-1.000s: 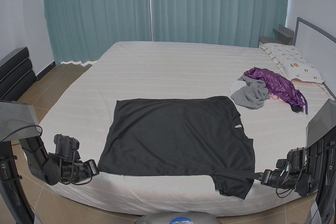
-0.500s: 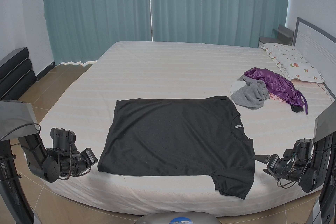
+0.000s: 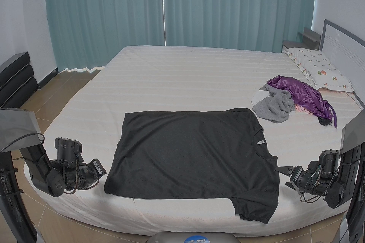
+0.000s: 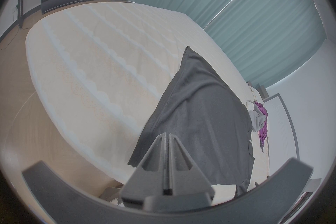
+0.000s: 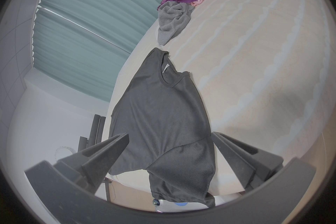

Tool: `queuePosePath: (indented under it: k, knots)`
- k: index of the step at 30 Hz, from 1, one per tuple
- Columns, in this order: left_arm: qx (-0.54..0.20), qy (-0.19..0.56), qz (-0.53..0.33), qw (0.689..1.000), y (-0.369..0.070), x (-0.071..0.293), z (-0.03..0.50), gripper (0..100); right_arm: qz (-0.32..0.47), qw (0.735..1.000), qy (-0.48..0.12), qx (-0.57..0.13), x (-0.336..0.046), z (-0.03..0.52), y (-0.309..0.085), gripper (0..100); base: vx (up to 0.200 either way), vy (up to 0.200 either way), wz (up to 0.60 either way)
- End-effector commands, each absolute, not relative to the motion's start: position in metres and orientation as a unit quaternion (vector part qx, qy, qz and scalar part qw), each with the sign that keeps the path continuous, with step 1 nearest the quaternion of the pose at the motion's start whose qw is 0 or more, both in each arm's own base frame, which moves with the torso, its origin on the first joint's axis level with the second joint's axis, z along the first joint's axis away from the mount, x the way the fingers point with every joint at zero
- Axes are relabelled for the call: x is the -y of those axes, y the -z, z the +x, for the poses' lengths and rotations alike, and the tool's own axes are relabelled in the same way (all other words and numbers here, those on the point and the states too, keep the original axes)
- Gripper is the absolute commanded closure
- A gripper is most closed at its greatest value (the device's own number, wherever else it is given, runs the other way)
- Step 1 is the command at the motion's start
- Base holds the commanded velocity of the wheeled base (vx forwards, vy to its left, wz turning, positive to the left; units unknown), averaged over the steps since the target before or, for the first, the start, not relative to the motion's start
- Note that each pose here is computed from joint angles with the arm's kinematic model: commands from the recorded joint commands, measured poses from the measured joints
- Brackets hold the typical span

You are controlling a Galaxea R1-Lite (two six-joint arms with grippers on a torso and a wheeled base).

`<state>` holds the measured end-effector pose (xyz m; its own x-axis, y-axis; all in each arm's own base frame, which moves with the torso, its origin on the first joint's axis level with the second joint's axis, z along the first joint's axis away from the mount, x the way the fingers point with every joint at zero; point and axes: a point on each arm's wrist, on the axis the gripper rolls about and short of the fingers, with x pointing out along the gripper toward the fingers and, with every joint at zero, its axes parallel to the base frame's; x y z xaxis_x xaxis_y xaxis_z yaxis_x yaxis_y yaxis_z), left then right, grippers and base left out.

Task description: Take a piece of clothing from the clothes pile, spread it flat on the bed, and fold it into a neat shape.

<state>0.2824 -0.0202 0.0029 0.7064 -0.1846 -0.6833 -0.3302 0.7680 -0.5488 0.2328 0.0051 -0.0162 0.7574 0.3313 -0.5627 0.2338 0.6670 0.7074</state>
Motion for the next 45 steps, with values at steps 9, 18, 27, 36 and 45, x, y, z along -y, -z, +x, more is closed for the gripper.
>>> queuePosePath:
  k: [9,18,27,36,45]
  knots:
    - [-0.376,-0.049,-0.352,0.856,-0.005,0.019,0.284,100,0.411,0.845,-0.029,-0.342,-0.005,0.234,0.016,0,0.000,0.111,0.00]
    - [-0.374,-0.046,-0.352,0.857,-0.006,0.020,0.284,100,0.419,0.845,-0.029,-0.333,-0.004,0.237,0.014,0,0.000,0.022,0.00]
    - [-0.369,-0.026,-0.347,0.862,-0.009,0.032,0.289,100,0.420,0.844,-0.032,-0.331,-0.005,0.240,0.014,0,0.111,0.000,0.00]
    - [-0.316,-0.008,-0.362,0.877,-0.024,0.036,0.331,100,0.437,0.834,-0.032,-0.335,-0.005,0.240,0.015,0,0.022,0.000,0.00]
    - [-0.285,0.009,-0.367,0.885,-0.014,0.043,0.407,100,0.484,0.813,-0.022,-0.324,-0.004,0.249,0.014,0,0.000,0.000,0.00]
